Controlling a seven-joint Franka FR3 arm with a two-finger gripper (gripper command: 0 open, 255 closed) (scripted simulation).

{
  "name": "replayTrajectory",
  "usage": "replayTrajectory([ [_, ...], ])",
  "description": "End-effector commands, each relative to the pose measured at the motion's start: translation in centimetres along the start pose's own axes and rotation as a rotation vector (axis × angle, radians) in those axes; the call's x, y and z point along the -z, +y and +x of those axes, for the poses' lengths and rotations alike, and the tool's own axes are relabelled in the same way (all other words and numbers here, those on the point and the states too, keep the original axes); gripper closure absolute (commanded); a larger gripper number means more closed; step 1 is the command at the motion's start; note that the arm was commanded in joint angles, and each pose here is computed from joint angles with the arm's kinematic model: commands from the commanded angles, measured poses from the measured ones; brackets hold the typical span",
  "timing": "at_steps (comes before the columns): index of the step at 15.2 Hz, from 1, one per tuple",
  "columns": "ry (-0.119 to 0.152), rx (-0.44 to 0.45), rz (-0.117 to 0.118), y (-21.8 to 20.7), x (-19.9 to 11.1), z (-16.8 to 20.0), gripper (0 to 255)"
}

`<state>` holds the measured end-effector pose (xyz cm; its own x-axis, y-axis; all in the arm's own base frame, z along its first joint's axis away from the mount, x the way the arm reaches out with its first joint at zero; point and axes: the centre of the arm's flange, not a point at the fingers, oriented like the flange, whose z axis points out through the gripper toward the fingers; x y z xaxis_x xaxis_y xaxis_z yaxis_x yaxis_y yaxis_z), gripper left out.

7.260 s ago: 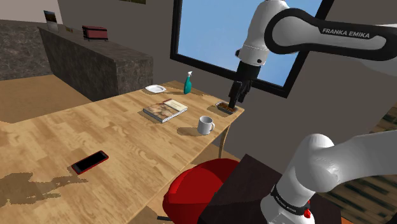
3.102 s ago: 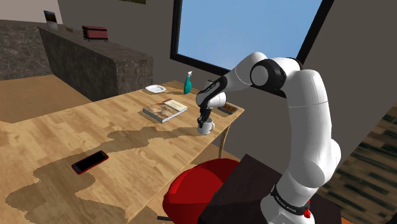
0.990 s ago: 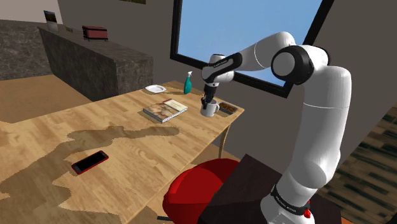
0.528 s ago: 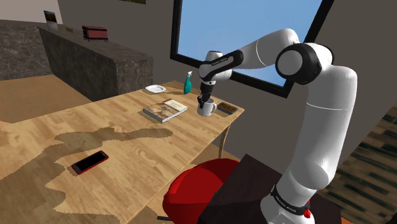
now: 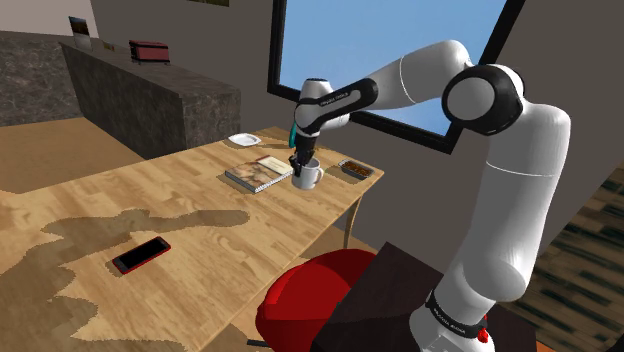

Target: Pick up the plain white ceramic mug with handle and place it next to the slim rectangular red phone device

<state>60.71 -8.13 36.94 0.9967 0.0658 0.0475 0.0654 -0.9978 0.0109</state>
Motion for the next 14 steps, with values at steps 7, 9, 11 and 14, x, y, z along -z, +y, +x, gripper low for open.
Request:
replayTrajectory([
  [7,0.0,-0.001,0.0,-10.3,-0.1,1.8,255],
  [9,0.0,-0.001,0.0,-12.9,0.0,2.3,255],
  [11,0.0,-0.001,0.0,-15.5,0.0,2.8,255],
  [14,0.0,-0.001,0.0,-19.4,0.0,3.5,255],
])
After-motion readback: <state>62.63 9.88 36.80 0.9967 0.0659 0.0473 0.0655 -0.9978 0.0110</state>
